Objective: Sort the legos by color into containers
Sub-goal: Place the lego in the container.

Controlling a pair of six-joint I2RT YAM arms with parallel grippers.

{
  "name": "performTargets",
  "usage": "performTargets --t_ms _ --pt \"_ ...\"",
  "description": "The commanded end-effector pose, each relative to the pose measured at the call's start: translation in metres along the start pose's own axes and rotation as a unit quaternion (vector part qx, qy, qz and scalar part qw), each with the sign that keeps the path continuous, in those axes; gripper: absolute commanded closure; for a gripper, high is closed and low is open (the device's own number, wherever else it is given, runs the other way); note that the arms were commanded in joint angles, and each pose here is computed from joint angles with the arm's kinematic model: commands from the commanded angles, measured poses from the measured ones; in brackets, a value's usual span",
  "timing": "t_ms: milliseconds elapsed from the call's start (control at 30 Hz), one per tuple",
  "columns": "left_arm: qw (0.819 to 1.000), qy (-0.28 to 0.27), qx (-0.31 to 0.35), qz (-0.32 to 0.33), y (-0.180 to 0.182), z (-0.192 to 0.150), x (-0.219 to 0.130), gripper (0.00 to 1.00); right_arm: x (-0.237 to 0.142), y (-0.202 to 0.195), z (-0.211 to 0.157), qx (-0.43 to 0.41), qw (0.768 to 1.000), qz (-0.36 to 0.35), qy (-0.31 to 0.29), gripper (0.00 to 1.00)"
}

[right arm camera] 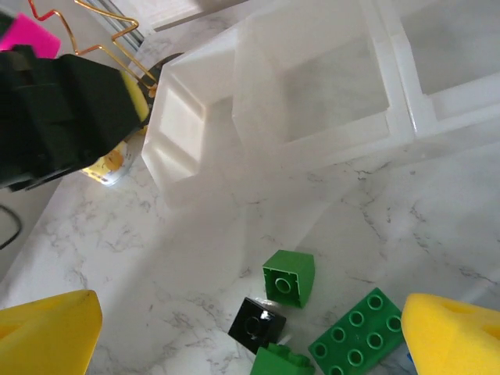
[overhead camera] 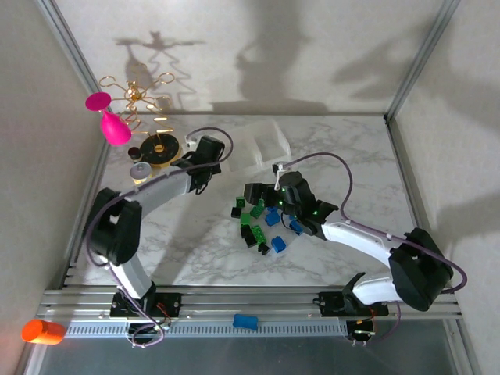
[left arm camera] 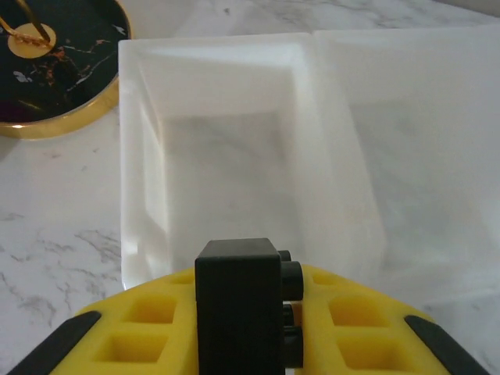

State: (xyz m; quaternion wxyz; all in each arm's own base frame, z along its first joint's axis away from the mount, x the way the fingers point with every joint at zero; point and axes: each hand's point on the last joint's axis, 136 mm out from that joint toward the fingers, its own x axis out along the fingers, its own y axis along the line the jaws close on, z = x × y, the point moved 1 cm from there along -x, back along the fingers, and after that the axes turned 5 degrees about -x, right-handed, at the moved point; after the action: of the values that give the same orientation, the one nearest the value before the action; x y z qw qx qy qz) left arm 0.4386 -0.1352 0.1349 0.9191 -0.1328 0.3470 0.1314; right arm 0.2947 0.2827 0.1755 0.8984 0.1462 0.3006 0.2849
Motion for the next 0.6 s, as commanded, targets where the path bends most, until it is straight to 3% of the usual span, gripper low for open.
performTargets --t_ms 0,300,400,567 --pt "1.000 -0.005 0.014 0.024 0.000 0.006 0.021 0.85 0.001 0.009 0.017 0.004 1.000 0.002 -0.030 0.01" --pt "0.999 0.004 0.000 0.034 0.003 0.014 0.064 0.81 0.003 0.003 0.015 -0.011 1.000 -0.018 -0.020 0.01" --pt "1.000 0.009 -0.006 0.015 -0.002 0.015 0.067 0.70 0.001 0.001 0.015 -0.013 0.999 -0.023 -0.021 0.01" --pt "1.000 0.012 -0.009 0.009 -0.007 0.017 0.072 0.62 -0.001 0.001 0.017 -0.019 0.999 -0.026 -0.020 0.01"
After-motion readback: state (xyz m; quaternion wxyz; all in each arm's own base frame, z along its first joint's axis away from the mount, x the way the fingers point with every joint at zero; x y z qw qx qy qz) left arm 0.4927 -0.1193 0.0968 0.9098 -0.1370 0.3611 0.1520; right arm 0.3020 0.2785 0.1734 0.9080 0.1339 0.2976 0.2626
